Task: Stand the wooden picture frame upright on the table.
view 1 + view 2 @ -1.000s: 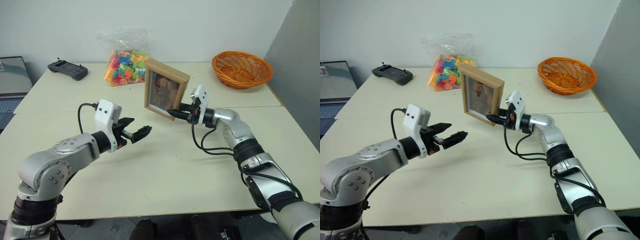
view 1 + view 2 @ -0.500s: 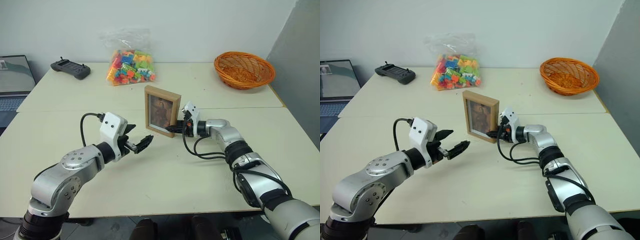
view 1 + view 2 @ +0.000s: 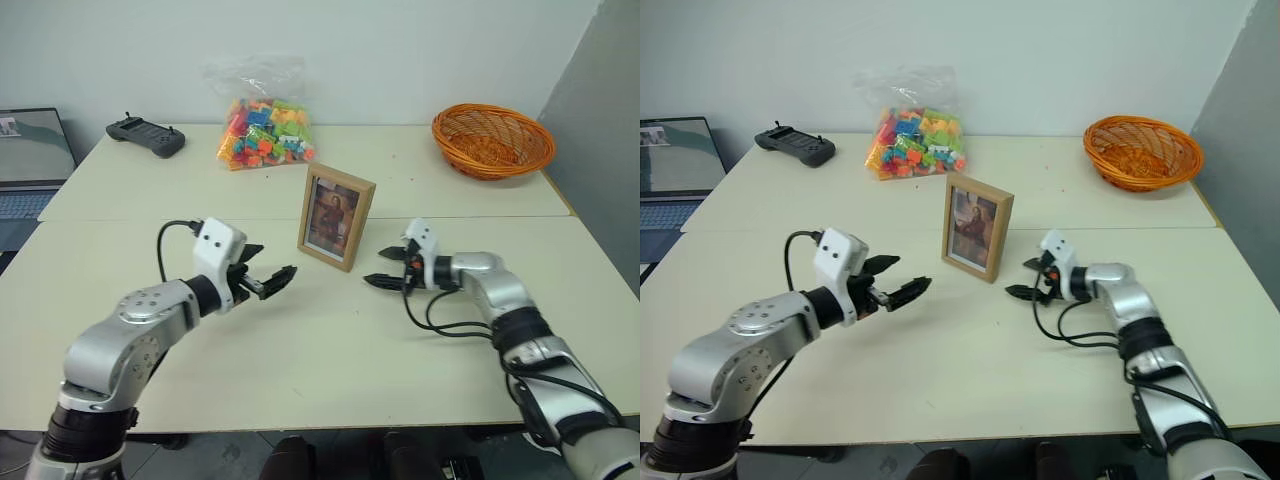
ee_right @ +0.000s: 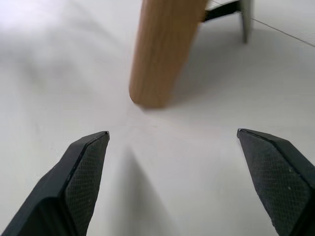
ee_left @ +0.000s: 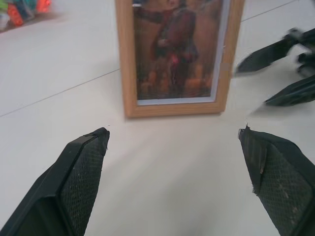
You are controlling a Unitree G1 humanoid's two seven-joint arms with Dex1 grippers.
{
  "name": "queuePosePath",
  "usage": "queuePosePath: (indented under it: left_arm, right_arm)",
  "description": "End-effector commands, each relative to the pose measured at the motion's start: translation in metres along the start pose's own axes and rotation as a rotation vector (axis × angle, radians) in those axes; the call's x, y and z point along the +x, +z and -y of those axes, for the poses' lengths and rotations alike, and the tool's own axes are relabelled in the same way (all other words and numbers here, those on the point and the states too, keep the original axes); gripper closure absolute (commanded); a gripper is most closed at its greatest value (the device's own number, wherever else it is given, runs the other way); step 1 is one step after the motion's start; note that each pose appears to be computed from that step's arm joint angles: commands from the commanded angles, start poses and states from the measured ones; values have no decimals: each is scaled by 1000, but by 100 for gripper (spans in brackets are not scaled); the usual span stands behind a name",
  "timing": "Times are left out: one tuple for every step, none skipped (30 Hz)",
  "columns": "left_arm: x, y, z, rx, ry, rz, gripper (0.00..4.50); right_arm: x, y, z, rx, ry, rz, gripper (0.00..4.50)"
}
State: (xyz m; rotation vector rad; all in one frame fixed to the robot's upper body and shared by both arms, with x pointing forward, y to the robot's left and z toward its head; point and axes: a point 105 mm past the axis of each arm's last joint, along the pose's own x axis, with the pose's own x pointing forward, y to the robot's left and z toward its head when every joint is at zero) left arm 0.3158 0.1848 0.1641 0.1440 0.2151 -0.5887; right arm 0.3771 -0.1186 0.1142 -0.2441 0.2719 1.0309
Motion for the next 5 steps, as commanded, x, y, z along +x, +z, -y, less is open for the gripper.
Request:
queuePosePath:
  left_arm:
    - [-11,15,-15,36,5,37,0]
    - [-13,17,-17,42,-8,30,0]
    - [-15,18,-18,43,-29,22,0]
    - [-16,22,-18,55,-52,20,0]
    - [-17,24,-18,63,-67,18,0]
  right_arm:
    - [-26,50,-16,-59,25,117,6]
    - [-31,60,-23,-43,46,141,6]
    - [-36,68,-29,-31,64,159,6]
    - [-38,74,-34,-27,71,168,6]
    - [-39,77,-37,-23,72,170,6]
